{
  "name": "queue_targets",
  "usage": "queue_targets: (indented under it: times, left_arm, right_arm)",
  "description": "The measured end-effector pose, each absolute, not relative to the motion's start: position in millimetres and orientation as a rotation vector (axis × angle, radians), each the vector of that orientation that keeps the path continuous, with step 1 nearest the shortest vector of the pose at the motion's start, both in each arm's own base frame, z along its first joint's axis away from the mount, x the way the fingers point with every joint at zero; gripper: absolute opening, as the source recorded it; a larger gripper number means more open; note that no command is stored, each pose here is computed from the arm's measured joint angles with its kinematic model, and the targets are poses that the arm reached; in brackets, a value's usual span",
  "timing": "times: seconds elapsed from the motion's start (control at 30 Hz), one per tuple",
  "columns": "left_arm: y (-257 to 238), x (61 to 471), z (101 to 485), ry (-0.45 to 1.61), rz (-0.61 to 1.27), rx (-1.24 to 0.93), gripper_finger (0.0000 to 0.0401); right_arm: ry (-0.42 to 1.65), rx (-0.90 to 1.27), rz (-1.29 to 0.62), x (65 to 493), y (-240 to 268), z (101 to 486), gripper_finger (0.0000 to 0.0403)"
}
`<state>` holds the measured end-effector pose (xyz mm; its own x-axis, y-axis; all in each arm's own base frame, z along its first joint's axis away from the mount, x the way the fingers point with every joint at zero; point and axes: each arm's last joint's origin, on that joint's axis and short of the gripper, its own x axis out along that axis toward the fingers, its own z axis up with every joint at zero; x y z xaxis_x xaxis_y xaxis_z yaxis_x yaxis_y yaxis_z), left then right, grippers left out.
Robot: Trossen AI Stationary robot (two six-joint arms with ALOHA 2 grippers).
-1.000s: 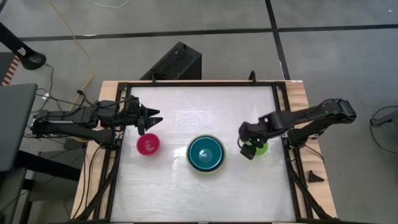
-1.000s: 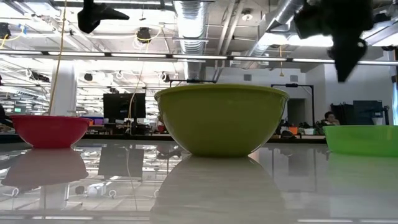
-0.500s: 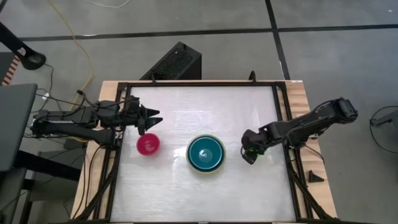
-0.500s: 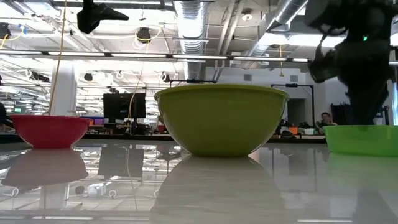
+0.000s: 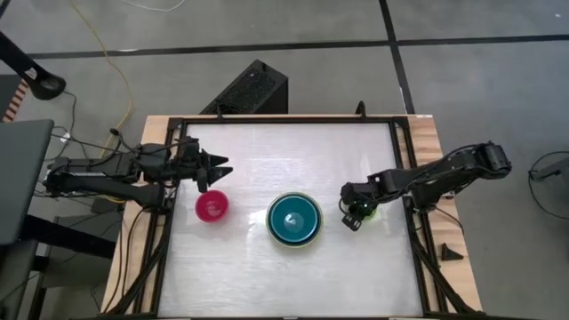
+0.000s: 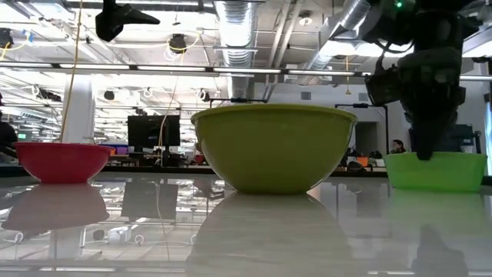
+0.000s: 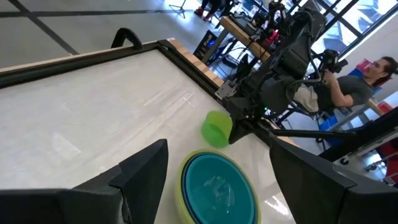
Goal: Nest bowls inside each other
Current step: Stack the transparent green bowl on top of the blue bowl
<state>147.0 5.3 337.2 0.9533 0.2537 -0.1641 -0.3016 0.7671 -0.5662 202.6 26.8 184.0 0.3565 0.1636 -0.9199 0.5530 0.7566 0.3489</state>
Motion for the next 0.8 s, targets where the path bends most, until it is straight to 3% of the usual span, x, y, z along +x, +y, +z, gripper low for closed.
queue_targets:
  times: [0.2,0.53,0.8]
  left_arm:
    - [5.3,147.0,337.2,0.079,0.302,-0.634,0.027]
    - [5.4,146.9,337.2,0.077,0.306,-0.636,0.027]
    - [6.7,146.7,337.2,0.065,0.349,-0.615,0.027]
  right_arm:
    - [1.068,0.751,-0.184,211.5,27.4,197.7,0.0018]
    - [0.742,0.709,-0.189,213.5,20.8,254.5,0.0018]
    - [0.431,0.619,-0.046,234.1,22.8,299.6,0.0018]
